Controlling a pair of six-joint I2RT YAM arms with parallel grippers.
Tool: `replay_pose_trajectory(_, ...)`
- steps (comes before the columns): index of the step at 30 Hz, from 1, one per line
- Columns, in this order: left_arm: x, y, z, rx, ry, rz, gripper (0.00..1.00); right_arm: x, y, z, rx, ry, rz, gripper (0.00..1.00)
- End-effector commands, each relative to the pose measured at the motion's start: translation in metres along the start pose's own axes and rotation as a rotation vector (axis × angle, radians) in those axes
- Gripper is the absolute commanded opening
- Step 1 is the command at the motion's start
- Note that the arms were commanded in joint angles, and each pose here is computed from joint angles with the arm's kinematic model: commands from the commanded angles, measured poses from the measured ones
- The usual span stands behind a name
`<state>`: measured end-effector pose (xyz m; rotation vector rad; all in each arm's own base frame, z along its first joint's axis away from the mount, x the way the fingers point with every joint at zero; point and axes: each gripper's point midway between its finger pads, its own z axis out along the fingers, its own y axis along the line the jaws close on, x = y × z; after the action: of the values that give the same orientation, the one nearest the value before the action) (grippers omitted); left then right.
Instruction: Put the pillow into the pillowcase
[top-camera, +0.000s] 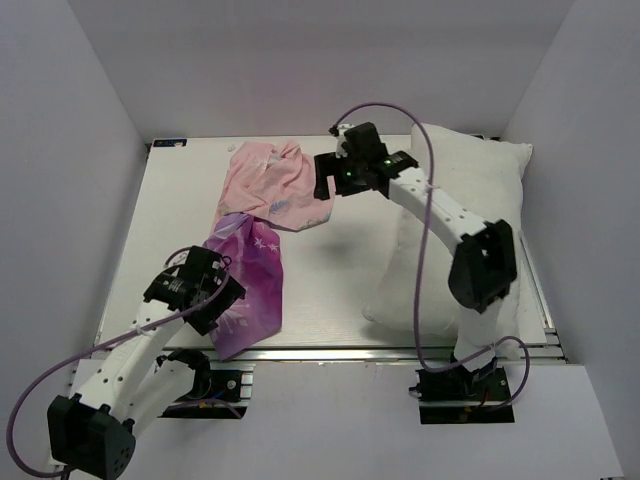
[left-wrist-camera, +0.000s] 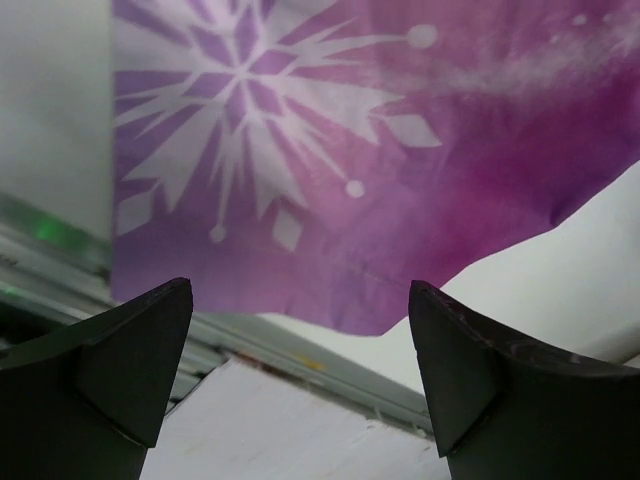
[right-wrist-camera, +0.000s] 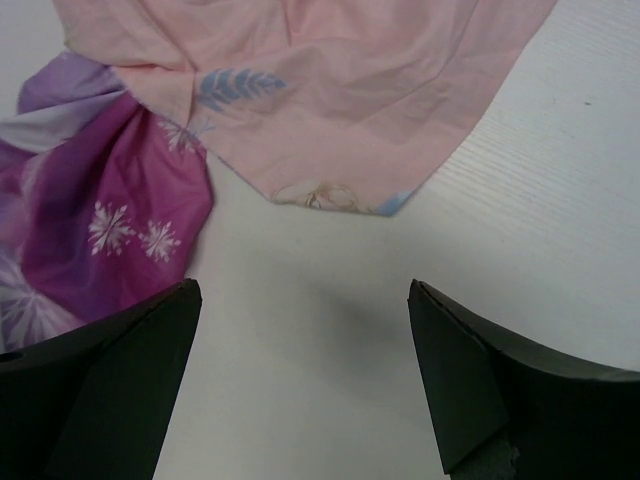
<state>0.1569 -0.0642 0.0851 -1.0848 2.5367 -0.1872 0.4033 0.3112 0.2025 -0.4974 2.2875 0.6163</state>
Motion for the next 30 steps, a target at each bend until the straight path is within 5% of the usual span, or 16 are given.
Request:
replay_pose_trajectory(1,-0.011,-0.039,0.011,0.139,-0.033,-0.021,0.98,0.001,-0.01,0.03,0.088,0.051,0.012,0.89)
replay_pose_trajectory(14,-0.04,-0.116,0.004,0.375,-0.105,0.134,0.98,0.046,-0.038,0.12,0.24,0.189,0.066,0.89)
replay_pose_trajectory(23,-0.058,-0.127,0.041,0.22,-0.117,0.181,0.96,0.074,-0.041,0.143,0.23,0.254,0.113,0.89)
replay_pose_trajectory(25,-0.062,-0.124,0.048,0.183,-0.126,0.185,0.92,0.078,-0.039,0.146,0.222,0.261,0.119,0.89)
replay_pose_trajectory(30,-0.067,-0.123,0.064,0.119,-0.133,0.201,0.57,0.087,-0.032,0.155,0.17,0.277,0.131,0.73)
